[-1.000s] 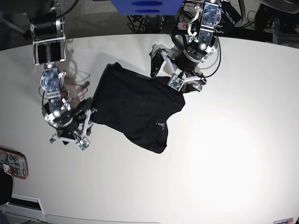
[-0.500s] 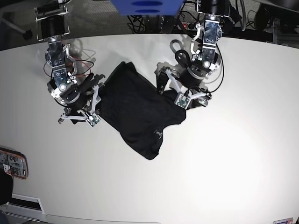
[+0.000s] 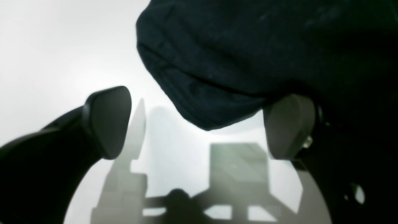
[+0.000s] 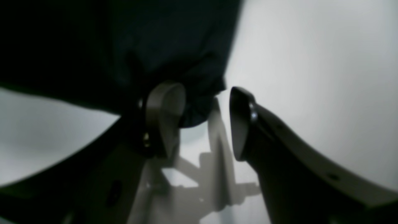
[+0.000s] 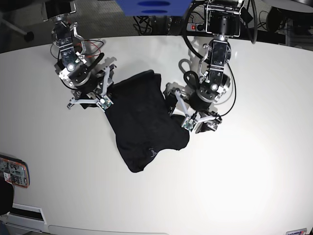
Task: Fold the T-shirt properly
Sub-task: 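Lift and shake the shirt bundle with both grippers, then lower it flat, then open both grippers and lift them off the folded shirt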
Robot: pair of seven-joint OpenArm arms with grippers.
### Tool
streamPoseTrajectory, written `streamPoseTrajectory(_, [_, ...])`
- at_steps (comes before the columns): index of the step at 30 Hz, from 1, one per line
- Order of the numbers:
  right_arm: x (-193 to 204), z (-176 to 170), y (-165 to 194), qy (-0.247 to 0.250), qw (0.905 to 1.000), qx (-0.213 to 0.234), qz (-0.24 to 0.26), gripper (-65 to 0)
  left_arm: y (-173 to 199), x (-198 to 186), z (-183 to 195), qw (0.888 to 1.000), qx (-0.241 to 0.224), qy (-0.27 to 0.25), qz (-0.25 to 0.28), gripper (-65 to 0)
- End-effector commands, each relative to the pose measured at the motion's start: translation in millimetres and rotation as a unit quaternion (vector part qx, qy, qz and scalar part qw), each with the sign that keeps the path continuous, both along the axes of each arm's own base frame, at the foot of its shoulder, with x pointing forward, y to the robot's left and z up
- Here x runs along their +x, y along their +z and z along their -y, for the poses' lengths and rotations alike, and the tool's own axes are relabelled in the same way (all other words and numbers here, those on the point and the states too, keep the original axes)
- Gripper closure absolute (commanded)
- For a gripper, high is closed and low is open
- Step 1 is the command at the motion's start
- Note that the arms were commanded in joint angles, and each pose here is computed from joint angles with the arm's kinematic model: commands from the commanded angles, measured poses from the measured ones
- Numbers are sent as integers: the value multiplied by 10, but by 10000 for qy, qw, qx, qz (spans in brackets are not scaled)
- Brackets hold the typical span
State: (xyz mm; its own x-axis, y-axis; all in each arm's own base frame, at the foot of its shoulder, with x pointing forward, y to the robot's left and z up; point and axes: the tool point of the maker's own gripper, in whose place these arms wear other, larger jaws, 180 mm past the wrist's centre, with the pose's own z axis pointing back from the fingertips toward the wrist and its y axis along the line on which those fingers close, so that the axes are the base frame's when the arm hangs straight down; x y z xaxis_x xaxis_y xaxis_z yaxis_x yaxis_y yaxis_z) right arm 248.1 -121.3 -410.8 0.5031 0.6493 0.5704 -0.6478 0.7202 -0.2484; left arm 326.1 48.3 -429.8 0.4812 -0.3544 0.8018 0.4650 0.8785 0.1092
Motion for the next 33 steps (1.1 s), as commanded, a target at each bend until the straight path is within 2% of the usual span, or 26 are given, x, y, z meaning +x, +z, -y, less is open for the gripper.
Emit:
streamPoseTrajectory(1, [64, -182, 112, 170, 9993, 268, 190, -272, 13, 63, -54, 9997, 252, 14, -8, -650])
streamPoseTrajectory(9, [-143, -623, 31, 761, 9961, 438, -29, -272, 66, 132, -69, 9994, 348, -5, 88, -650])
streamPoseTrajectory(15, [-158, -799, 52, 766, 9949, 649, -34, -272, 68, 133, -68, 9994, 345, -6, 94, -650])
streamPoseTrajectory(19, [-119, -907, 184, 773, 9937, 805, 136, -273, 127, 161, -123, 9991, 376, 38, 183, -650])
streamPoseTrajectory(24, [-53, -886, 305, 738, 9933, 824, 324, -274, 407, 147, -248, 9969, 513, 64, 589, -650])
streamPoseTrajectory(29, [97, -588, 350, 322, 9957, 715, 486, -274, 764, 45, -281, 9930, 535, 101, 1046, -650])
streamPoseTrajectory(33, [159, -442, 382, 124, 9961, 658, 568, -274, 989, -35, -440, 9892, 580, 319, 1308, -650])
